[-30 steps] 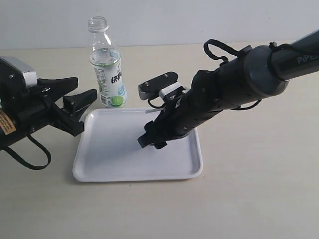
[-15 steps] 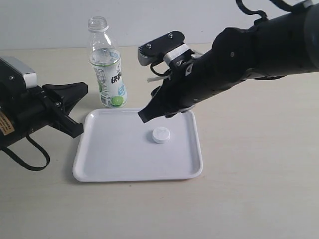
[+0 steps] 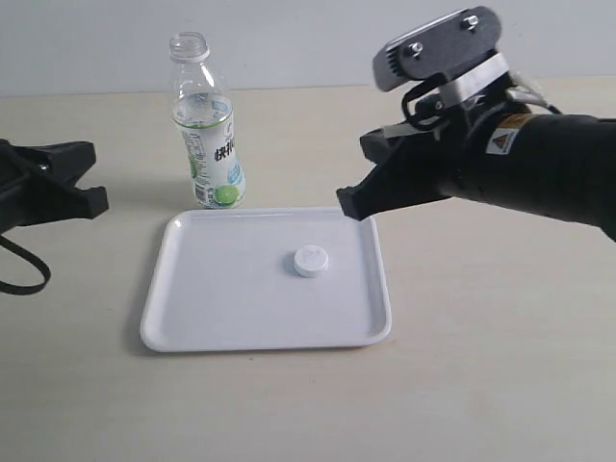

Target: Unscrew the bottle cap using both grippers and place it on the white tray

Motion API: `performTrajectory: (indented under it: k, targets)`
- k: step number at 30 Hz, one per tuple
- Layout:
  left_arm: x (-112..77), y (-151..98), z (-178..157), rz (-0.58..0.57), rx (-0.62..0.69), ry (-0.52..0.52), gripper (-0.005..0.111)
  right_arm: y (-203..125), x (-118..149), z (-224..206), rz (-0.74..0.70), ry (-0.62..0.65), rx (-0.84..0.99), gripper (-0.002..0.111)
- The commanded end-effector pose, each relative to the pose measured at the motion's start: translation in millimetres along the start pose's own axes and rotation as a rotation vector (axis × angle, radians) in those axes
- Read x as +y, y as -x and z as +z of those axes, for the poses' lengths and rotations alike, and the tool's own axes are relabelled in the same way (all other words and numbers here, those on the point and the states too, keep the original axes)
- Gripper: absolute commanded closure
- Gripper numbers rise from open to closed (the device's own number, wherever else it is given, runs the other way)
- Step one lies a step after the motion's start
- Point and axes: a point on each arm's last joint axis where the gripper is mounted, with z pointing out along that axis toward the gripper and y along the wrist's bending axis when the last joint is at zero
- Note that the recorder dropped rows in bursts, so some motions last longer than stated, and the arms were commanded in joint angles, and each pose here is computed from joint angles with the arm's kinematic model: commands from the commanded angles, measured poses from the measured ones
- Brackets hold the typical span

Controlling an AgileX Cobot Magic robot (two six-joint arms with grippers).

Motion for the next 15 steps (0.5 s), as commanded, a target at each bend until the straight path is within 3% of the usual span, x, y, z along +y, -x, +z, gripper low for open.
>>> performTrajectory:
  k: [1,4,8,15]
  targets:
    - [2.9,9,-22,-0.038,0.066,0.077,0.107,6,-5,-18,0.038,-0.042,-0.114,0.108]
    - [1.2,15,-38,-0.049,0.074,0.095,0.107,7,-5,-21,-0.004,-0.047,-0.126,0.108]
    - [-1.1,25,-62,-0.149,0.063,0.126,0.107,7,-5,-21,-0.001,-0.046,-0.126,0.108]
    - [-4.4,39,-89,-0.128,0.009,0.144,0.107,7,-5,-21,0.001,-0.046,-0.126,0.108]
